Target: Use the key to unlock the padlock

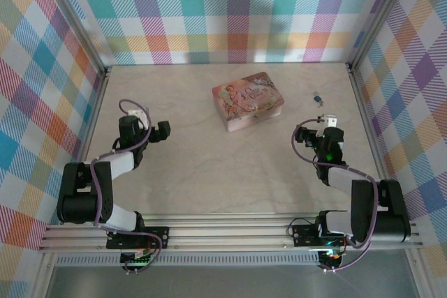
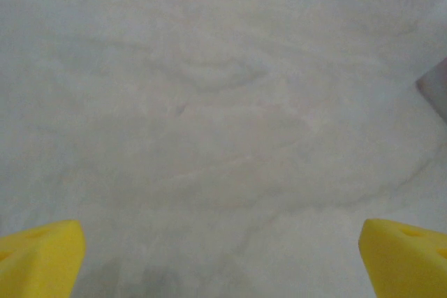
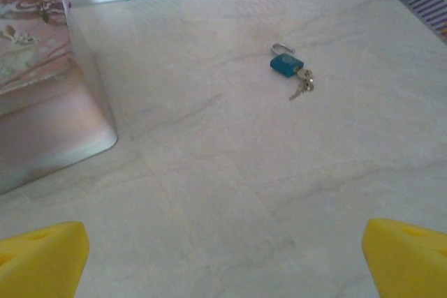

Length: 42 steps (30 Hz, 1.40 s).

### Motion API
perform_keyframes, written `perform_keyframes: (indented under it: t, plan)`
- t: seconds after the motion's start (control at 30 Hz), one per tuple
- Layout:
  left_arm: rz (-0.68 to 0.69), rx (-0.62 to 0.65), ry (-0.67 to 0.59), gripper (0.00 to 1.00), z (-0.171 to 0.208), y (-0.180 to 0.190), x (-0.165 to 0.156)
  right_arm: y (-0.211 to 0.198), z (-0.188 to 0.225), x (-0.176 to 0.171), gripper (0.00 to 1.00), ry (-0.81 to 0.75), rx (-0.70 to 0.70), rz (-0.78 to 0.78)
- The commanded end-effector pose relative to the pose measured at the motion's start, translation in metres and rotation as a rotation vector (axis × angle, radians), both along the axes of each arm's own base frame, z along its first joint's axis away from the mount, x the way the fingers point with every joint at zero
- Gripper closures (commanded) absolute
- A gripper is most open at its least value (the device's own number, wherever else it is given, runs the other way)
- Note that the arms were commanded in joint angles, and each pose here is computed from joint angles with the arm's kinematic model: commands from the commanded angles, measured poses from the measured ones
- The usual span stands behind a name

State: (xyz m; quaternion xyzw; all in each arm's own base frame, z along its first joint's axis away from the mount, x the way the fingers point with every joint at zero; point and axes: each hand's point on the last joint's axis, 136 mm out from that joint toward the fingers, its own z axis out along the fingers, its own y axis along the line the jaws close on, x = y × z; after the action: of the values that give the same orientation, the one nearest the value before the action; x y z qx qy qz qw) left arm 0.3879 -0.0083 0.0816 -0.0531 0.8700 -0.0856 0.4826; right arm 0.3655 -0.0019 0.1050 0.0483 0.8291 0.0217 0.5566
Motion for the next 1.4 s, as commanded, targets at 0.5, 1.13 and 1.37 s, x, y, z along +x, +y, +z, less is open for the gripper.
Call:
perform_keyframes:
  t: [0.5, 1.13, 1.37]
  plan:
    - [-0.015, 0.054, -0.049, 0.00, 0.003, -0.005, 0.023, 0.010, -0.013, 0.030, 0.00, -0.025, 0.003, 0.070]
    - [0.053, 0.146, -0.122, 0.00, -0.004, -0.003, 0.011, 0.012, -0.013, 0.031, 0.00, -0.023, -0.010, 0.075]
    - [0.048, 0.149, -0.129, 0.00, -0.004, -0.004, 0.011, 0.012, -0.013, 0.031, 0.00, -0.023, -0.010, 0.075]
